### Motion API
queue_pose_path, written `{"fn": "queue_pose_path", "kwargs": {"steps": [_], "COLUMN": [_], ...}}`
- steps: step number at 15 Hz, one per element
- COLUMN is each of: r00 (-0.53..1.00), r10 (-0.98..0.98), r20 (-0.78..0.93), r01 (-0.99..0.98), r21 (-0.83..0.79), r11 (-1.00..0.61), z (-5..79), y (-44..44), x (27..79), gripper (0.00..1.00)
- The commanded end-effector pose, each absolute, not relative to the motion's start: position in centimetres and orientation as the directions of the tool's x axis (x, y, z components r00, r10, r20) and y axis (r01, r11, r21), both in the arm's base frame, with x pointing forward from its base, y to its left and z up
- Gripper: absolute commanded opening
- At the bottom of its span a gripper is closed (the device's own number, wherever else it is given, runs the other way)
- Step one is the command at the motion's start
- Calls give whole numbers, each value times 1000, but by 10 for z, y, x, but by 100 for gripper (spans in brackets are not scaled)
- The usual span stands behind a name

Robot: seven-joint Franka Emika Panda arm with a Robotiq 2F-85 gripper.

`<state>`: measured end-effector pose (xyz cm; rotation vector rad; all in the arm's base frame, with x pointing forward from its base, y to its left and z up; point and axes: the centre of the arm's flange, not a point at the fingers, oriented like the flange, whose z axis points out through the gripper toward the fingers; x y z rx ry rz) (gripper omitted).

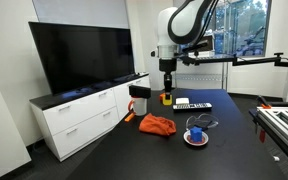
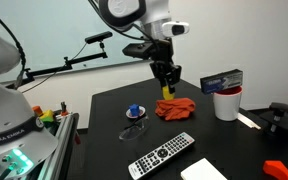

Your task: Put the blue block on the plate, then put the yellow block on the blue block, then put the orange block on the yellow block

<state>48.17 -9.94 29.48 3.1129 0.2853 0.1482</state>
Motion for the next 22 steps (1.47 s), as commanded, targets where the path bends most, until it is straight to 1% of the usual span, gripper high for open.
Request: {"fn": "queue_pose_path", "kwargs": {"steps": [1, 5, 8, 14, 22], "r00": [929, 870, 831, 780, 722], "r10": [346, 480, 546, 616, 692], "r20": [133, 115, 106, 112, 22], "r01": [348, 481, 547, 615, 690], "r21": [10, 17, 23, 52, 63], "r11": [-937, -876, -837, -787, -721], "z": [311, 299, 292, 292, 282], "y": [-56, -9, 9, 12, 9], "x": [429, 393, 375, 373, 363], "gripper": [19, 19, 19, 19, 19]}}
